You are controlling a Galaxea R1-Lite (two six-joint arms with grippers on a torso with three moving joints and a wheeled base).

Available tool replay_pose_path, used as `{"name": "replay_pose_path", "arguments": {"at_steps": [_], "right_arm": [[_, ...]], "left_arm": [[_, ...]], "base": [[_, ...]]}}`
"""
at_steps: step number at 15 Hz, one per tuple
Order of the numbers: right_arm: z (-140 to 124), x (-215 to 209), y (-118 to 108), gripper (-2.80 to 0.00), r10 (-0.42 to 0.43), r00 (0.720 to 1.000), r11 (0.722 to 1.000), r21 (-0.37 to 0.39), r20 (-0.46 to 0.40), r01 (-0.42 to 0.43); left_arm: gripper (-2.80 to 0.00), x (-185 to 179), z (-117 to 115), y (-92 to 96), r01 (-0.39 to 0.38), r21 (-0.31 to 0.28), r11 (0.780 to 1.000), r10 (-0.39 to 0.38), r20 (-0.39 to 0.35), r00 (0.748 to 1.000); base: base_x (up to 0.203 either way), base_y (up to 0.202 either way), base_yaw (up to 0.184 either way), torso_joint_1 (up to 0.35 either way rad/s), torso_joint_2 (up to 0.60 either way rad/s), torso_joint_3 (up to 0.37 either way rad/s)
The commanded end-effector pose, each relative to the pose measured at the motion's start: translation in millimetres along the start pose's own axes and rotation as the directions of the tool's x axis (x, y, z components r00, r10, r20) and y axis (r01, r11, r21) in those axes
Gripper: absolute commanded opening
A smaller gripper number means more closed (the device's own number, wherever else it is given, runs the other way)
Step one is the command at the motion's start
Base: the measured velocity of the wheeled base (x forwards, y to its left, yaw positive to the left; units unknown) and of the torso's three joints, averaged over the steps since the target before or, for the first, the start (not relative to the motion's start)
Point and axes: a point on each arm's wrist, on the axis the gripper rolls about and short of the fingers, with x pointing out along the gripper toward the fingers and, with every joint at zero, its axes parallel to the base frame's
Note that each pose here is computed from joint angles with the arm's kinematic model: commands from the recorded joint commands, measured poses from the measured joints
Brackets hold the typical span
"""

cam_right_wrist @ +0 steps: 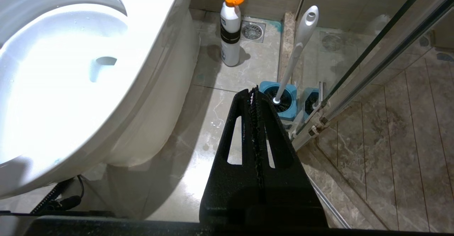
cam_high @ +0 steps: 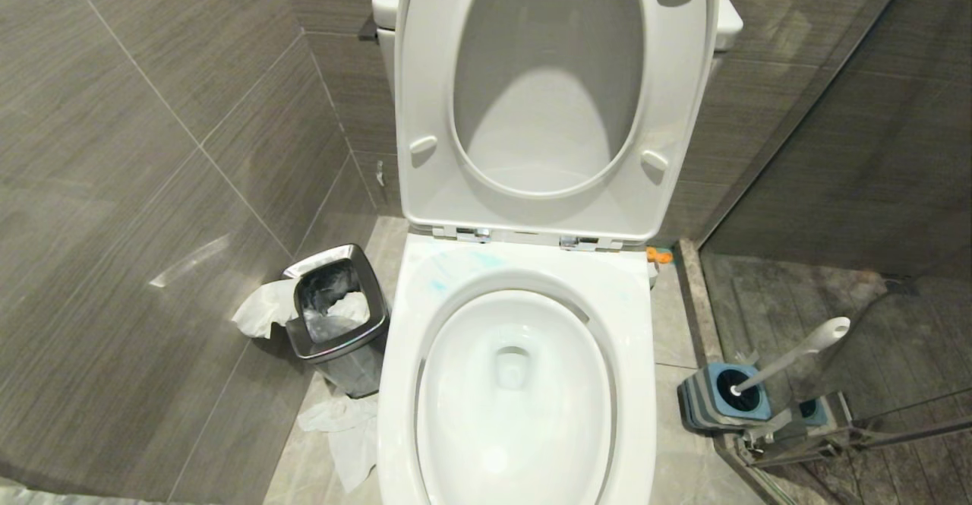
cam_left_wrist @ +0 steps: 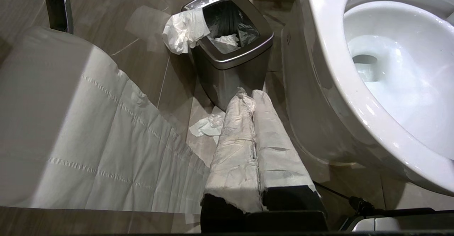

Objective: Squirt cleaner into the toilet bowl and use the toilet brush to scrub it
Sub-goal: Pour in the cleaning agent

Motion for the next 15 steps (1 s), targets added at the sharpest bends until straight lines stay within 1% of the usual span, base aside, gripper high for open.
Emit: {"name": "replay_pose_path", "arguments": {"at_steps": [1,3,5,7,15], "right_arm": [[-0.2,0.1,0.0,-2.8,0.0,1.0,1.0,0.0,-0.002,0.0],[0.1,0.0,0.1,-2.8,0.005,1.0,1.0,-0.013,-0.001,-0.006],[-0.2,0.1,0.3,-2.8,0.014,1.0,0.999,-0.052,-0.002,-0.014],[0.0,0.0,0.5,-2.8,0.024,1.0,0.998,-0.055,-0.002,-0.024],[-0.2,-0.1,0.5,-2.8,0.022,1.0,0.998,-0.055,-0.007,-0.022]], "left_arm": [[-2.8,0.3,-0.8,0.0,0.0,0.0,1.0,0.0,-0.005,1.0],[-2.8,0.3,-0.8,0.0,0.0,0.0,1.0,0.0,-0.005,1.0],[-2.8,0.3,-0.8,0.0,0.0,0.001,1.0,0.0,-0.005,1.0],[-2.8,0.3,-0.8,0.0,0.0,0.0,1.0,0.0,-0.005,1.0],[-2.8,0.3,-0.8,0.0,0.0,0.0,1.0,0.0,-0.005,1.0]], "base": [[0.0,0.0,0.0,0.0,0.0,0.0],[0.0,0.0,0.0,0.0,0.0,0.0],[0.0,0.0,0.0,0.0,0.0,0.0],[0.0,0.0,0.0,0.0,0.0,0.0],[0.0,0.0,0.0,0.0,0.0,0.0]]}}
